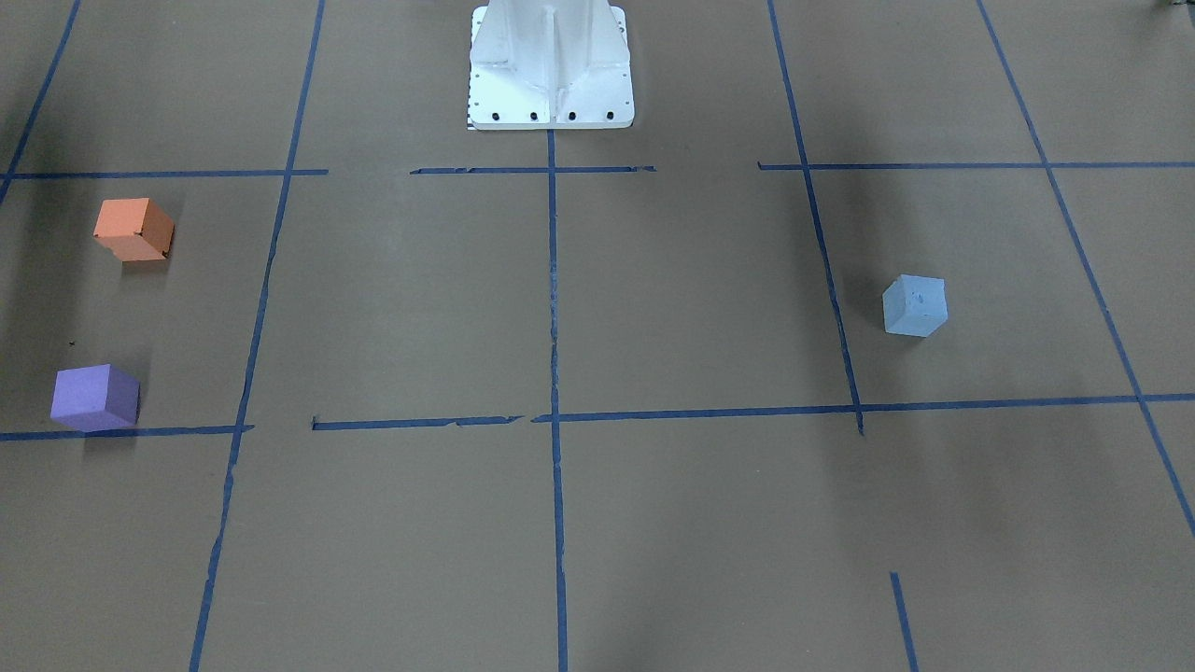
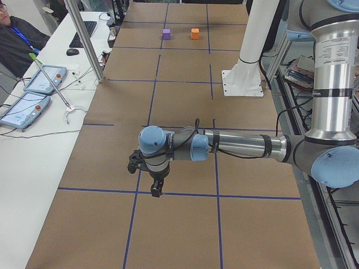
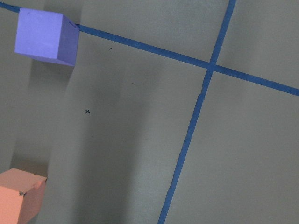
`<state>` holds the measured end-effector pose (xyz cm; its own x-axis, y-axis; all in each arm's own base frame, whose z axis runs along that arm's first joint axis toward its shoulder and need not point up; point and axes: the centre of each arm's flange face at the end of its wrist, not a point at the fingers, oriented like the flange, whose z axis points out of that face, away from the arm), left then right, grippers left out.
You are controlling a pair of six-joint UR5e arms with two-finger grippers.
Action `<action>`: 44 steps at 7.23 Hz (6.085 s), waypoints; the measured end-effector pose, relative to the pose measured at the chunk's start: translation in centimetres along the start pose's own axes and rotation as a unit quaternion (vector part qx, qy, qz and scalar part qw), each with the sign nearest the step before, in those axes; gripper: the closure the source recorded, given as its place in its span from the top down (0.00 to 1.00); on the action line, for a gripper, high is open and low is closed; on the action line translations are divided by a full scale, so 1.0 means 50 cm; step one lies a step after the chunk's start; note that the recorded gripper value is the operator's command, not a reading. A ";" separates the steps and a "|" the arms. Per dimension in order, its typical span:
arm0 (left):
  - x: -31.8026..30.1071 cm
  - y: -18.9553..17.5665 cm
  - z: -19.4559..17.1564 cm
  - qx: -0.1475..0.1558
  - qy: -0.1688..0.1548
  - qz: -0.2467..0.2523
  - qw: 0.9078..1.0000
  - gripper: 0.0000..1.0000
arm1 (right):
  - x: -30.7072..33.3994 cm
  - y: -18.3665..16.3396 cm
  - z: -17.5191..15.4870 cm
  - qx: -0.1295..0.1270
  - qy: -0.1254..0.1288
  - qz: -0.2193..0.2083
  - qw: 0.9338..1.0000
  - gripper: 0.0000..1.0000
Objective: Place blue block between orange and purple blocks
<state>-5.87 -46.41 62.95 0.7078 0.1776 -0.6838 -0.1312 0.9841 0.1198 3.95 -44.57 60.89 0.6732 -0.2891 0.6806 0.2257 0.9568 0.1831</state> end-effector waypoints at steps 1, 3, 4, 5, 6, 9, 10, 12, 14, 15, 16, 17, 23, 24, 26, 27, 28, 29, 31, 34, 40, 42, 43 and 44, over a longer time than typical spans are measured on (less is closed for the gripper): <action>0.000 0.005 0.001 -0.001 0.000 0.000 1.000 1.00 | 0.000 0.001 0.000 0.000 0.000 0.000 1.000 1.00; 0.004 0.019 0.004 -0.002 0.001 0.001 1.000 1.00 | -0.001 0.001 -0.001 0.000 0.000 0.000 1.000 1.00; 0.012 0.014 0.004 -0.001 0.000 0.006 1.000 1.00 | -0.002 0.000 -0.003 0.001 0.000 0.000 1.000 1.00; 0.027 -0.011 -0.007 0.012 -0.001 0.021 1.000 1.00 | -0.002 0.000 -0.003 0.001 0.000 0.000 1.000 1.00; 0.050 -0.063 -0.033 0.043 -0.005 0.052 0.998 1.00 | -0.002 0.001 -0.002 0.001 0.000 0.000 1.000 1.00; 0.131 -0.144 -0.018 0.076 0.001 0.108 0.991 1.00 | -0.003 0.000 -0.003 0.002 0.000 0.000 1.000 1.00; 0.206 -0.160 0.037 0.063 0.015 0.084 0.994 1.00 | -0.004 -0.001 -0.005 0.003 0.000 -0.001 1.000 1.00; 0.362 -0.160 0.137 0.063 0.044 0.006 0.997 1.00 | -0.006 -0.001 -0.006 0.003 0.000 -0.002 1.000 1.00; 0.498 -0.141 0.231 0.080 0.046 -0.021 0.996 1.00 | -0.005 -0.001 -0.006 0.003 0.000 -0.002 1.000 1.00; 0.545 -0.131 0.266 0.081 0.042 -0.020 0.996 1.00 | -0.005 -0.001 -0.005 0.003 0.000 -0.001 1.000 1.00; 0.584 -0.125 0.291 0.078 0.042 -0.018 0.996 1.00 | -0.005 -0.001 -0.005 0.003 0.000 -0.001 1.000 1.00; 0.617 -0.119 0.311 0.071 0.045 -0.017 0.996 1.00 | -0.004 0.000 -0.004 0.002 0.000 -0.001 1.000 1.00; 0.680 -0.109 0.374 0.087 -0.008 -0.005 0.996 0.26 | -0.001 0.001 -0.001 0.001 -0.001 0.001 1.000 1.00; 0.718 -0.133 0.355 0.090 -0.007 -0.004 0.996 0.29 | -0.001 0.001 -0.001 0.001 -0.001 0.001 1.000 1.00; 0.866 -0.216 0.290 0.098 0.006 -0.006 0.995 0.34 | -0.001 0.000 -0.002 0.001 -0.001 0.000 1.000 1.00; 0.979 -0.247 0.263 0.091 0.016 -0.018 0.996 0.34 | -0.002 0.000 -0.002 0.001 0.000 0.000 1.000 1.00; 1.134 -0.250 0.252 0.072 0.029 -0.034 0.996 0.34 | -0.002 0.000 -0.002 0.001 0.000 0.000 1.000 1.00; 1.272 -0.240 0.243 0.055 0.044 -0.054 0.996 0.34 | -0.002 0.000 -0.002 0.001 0.000 0.000 1.000 1.00; 1.489 -0.243 0.245 0.041 0.060 -0.095 0.993 0.49 | -0.001 0.001 -0.001 0.000 -0.001 0.001 1.000 1.00; 1.635 -0.253 0.305 0.051 0.035 -0.119 0.991 1.00 | 0.000 0.001 0.001 0.000 -0.001 0.001 1.000 1.00; 1.465 -0.282 0.165 0.067 0.030 -0.109 0.991 1.00 | -0.022 -0.021 -0.024 0.013 -0.002 0.008 1.000 1.00; 1.211 -0.271 0.115 0.058 0.020 -0.049 0.997 1.00 | -0.060 -0.059 -0.049 0.028 -0.007 0.020 0.999 1.00; 1.061 -0.257 0.102 0.057 0.003 -0.013 0.998 1.00 | -0.096 -0.095 -0.057 0.032 -0.009 0.018 0.999 1.00; 0.897 -0.245 0.089 0.049 -0.017 0.015 0.999 1.00 | -0.154 -0.140 -0.061 0.035 -0.012 0.014 0.999 1.00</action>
<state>30.54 -50.50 34.02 0.7282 0.2049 -0.6540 -0.0856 0.9740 0.2098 -0.68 -49.16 52.19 0.6615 -0.2629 0.7024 0.1572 0.9643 0.2129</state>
